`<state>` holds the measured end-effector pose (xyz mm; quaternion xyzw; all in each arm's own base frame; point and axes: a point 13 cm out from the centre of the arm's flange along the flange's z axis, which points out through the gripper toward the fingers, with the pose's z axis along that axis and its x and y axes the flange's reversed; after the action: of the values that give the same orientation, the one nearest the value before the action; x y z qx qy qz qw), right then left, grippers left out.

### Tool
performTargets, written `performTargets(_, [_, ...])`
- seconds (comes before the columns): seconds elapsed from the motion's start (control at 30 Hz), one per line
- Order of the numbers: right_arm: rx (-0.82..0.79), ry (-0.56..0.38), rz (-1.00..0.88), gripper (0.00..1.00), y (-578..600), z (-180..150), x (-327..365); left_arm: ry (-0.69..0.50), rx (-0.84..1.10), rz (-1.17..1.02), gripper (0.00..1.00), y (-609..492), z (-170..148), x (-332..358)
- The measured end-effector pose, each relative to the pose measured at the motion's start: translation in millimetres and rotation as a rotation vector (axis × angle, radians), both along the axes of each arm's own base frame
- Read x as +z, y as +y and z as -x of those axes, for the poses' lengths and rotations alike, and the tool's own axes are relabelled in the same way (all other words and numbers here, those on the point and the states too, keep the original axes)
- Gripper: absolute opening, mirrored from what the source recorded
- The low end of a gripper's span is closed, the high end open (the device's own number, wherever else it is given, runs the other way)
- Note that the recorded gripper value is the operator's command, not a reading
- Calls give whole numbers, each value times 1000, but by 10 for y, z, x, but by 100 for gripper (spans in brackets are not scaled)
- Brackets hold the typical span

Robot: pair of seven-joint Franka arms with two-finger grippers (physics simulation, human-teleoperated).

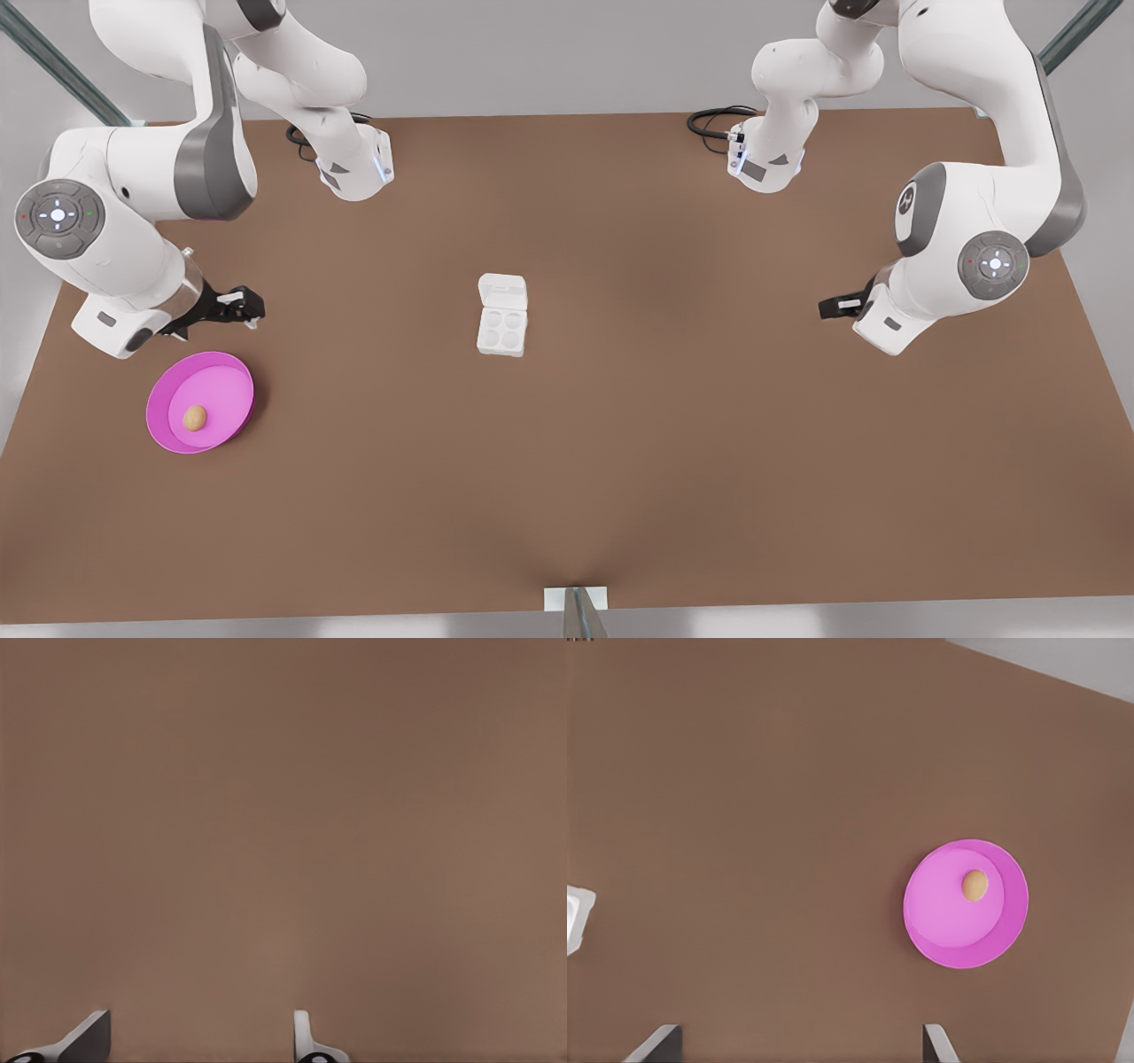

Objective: Pack egg into the box and close the box lid

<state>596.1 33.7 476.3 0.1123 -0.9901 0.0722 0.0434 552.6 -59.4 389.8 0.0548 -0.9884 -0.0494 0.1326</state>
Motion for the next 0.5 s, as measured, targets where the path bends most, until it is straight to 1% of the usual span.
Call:
performTargets(0.1, [0, 5, -2, 100, -22, -26, -46, 6, 10, -3, 100, 1, 21, 19])
performTargets(0.13, [-15, 28, -5, 100, -133, -90, -224, 7, 13, -3, 100, 1, 26, 24])
performTargets(0.2, [-100, 83, -19, 100, -750, -238, -725, 10, 17, -4, 100, -5, 35, 26])
performTargets(0.3, [-174, 122, -40, 100, -1379, -331, -1277, 14, 24, -5, 100, -7, 45, 24])
performTargets(0.43, [-170, 125, -56, 100, -1544, -373, -1794, 20, 32, -8, 100, -3, 55, 14])
performTargets(0.5, [-162, 110, -64, 100, -1574, -428, -2024, 25, 35, -10, 100, 2, 66, 12])
